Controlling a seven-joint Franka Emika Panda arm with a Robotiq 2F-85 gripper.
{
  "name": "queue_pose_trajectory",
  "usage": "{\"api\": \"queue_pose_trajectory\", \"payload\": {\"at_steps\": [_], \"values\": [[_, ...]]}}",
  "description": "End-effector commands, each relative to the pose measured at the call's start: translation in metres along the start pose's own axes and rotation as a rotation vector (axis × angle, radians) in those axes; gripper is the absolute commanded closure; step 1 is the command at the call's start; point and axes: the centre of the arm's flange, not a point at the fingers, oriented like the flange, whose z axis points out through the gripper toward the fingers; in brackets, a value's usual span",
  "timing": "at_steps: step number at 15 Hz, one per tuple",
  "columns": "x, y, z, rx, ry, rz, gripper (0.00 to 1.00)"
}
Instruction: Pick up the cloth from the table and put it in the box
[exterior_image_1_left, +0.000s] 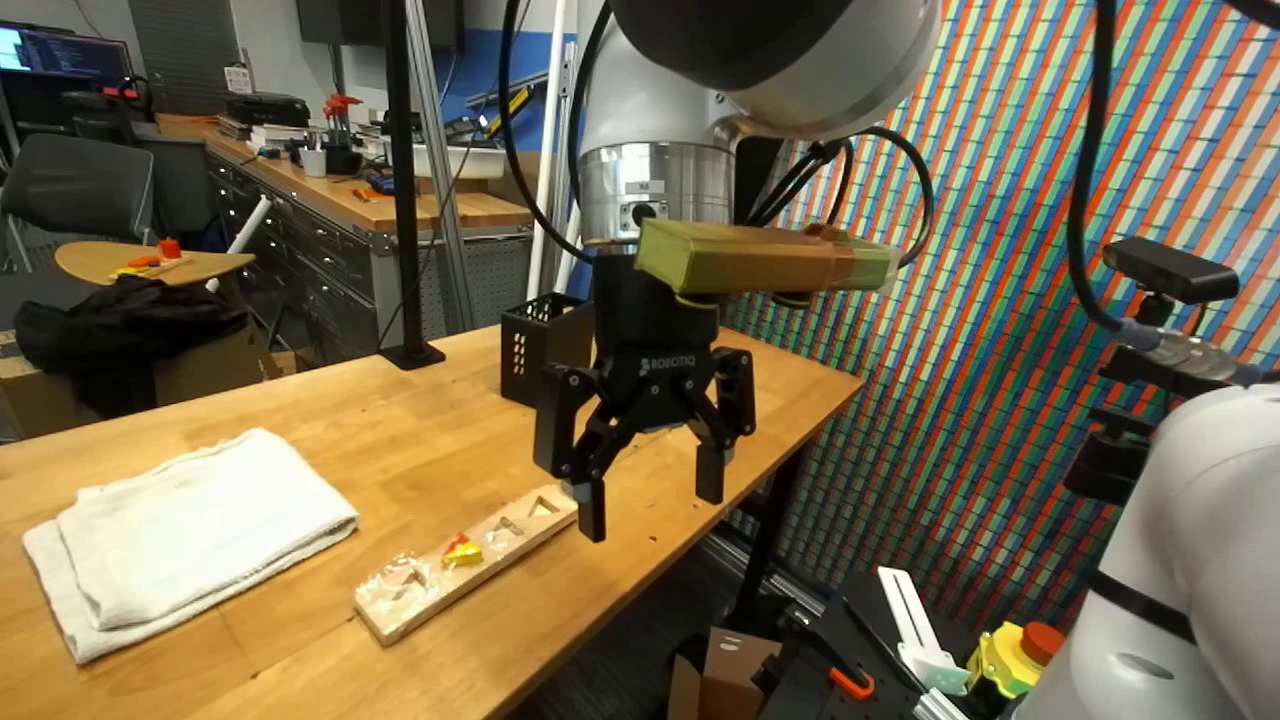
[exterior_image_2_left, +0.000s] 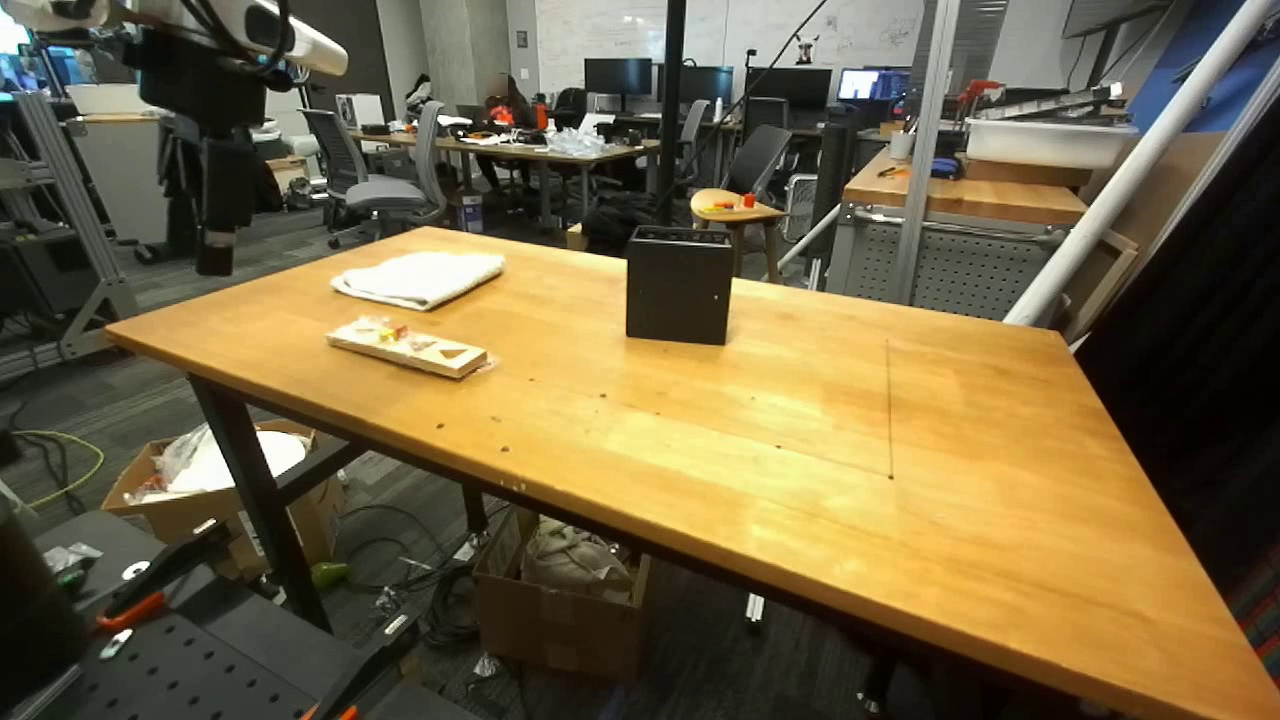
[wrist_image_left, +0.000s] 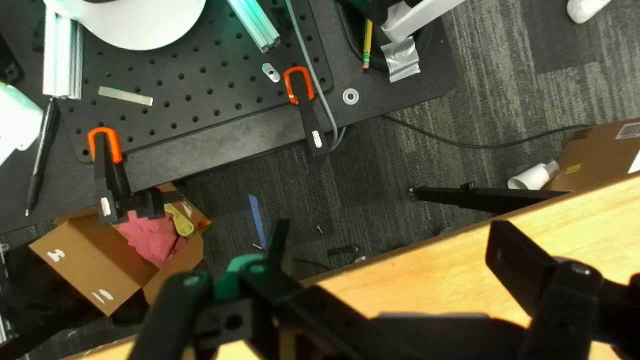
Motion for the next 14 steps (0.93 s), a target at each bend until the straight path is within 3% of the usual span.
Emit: {"api": "queue_pose_trajectory", "payload": {"at_steps": [1, 7, 14], "values": [[0.015, -0.02, -0.011, -0.04, 0.069, -0.085, 0.0], [0.058, -0.072, -0.031, -0.143, 0.206, -0.227, 0.0], [0.135, -0.152, -0.062, -0.218, 0.381, -0.372, 0.0]]}}
